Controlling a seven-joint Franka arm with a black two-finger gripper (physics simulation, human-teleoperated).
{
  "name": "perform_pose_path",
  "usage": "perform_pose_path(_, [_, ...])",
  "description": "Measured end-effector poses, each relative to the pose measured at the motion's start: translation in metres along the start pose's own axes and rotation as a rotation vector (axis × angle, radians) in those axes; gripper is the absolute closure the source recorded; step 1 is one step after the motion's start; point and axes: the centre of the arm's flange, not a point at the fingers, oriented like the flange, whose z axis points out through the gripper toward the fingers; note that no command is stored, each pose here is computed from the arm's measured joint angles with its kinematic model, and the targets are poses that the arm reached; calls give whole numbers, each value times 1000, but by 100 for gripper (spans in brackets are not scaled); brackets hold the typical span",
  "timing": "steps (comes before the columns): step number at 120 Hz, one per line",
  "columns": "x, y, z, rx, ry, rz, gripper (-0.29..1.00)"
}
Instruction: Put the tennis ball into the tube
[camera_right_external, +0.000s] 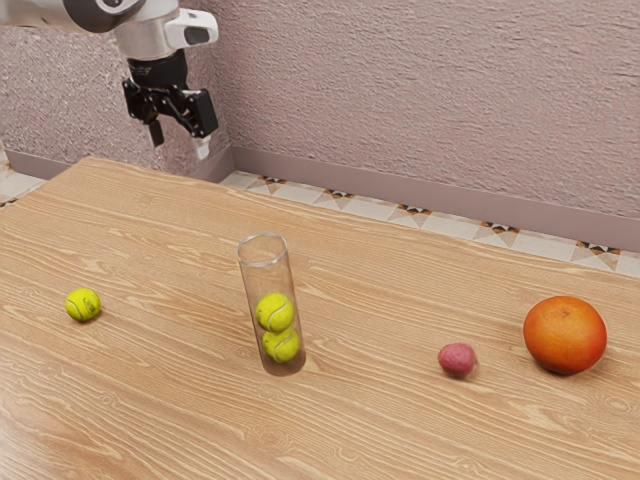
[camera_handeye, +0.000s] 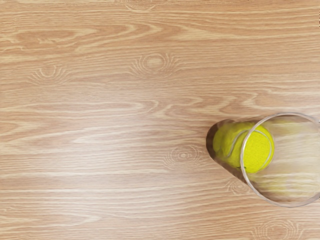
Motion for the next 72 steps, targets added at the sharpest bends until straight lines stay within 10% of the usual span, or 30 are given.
perform_pose_path(72, [-37,-38,49,3,-61,-68,0])
